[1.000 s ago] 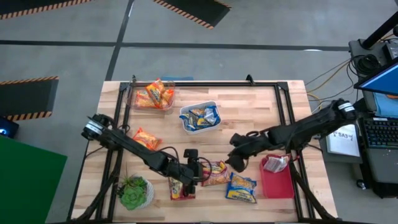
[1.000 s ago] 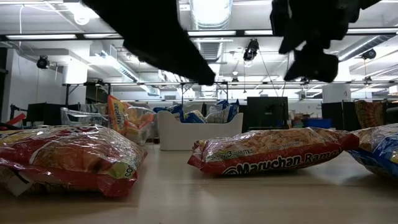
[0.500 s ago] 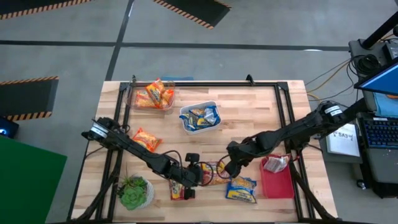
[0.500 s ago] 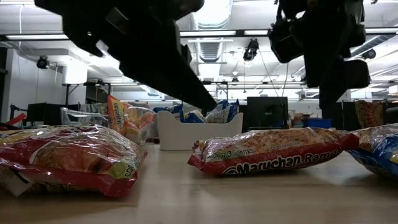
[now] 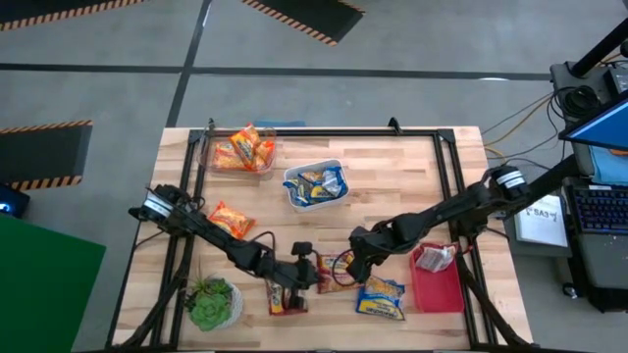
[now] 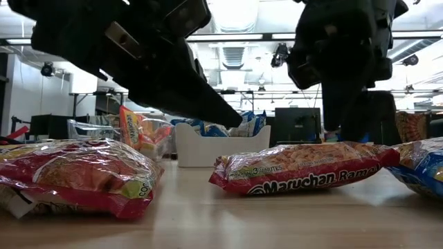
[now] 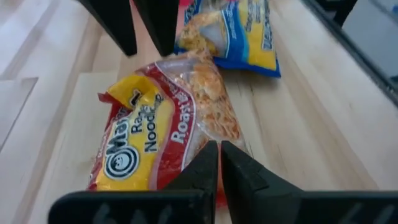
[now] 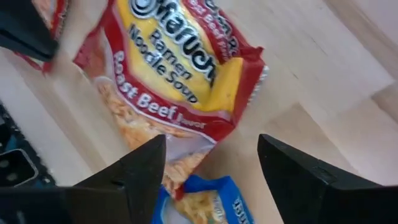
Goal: Sort Maruchan noodles
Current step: Put the red noodle pack into the pink bin
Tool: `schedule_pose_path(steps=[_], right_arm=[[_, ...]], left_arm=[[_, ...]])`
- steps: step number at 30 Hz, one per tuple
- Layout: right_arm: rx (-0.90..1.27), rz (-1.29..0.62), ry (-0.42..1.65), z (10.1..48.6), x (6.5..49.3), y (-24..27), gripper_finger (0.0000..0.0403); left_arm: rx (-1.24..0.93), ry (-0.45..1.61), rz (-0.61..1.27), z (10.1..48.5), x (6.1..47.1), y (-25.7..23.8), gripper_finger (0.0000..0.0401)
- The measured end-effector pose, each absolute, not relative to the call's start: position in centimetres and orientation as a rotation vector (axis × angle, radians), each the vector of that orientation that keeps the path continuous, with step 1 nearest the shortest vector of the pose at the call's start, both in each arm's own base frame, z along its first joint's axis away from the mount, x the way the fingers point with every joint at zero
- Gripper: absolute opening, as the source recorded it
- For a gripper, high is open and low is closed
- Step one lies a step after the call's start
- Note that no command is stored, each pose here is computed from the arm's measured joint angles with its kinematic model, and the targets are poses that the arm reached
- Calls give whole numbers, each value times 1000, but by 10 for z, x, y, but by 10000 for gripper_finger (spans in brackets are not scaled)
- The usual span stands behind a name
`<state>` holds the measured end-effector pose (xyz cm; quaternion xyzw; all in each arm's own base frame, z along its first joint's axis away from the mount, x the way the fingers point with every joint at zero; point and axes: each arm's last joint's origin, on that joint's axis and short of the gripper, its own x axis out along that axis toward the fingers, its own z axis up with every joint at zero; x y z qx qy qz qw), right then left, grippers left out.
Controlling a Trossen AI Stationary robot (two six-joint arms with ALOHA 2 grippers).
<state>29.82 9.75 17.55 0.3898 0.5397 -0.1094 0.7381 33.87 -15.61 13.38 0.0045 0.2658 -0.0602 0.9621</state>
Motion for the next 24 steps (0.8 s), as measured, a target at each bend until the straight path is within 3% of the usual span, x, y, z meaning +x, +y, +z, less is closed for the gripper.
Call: schedule_pose_path(steps=[12, 18, 24], right_arm=[[840, -231, 1161, 164, 309, 91, 300], [824, -221, 1158, 153, 316, 90, 303], [813, -93, 1062, 157, 327, 93, 292]], left_arm=[[-23, 562, -74, 107, 344, -145, 0], [-55, 599, -53, 96, 344, -144, 0], [-56, 619, -35, 94, 343, -143, 0]])
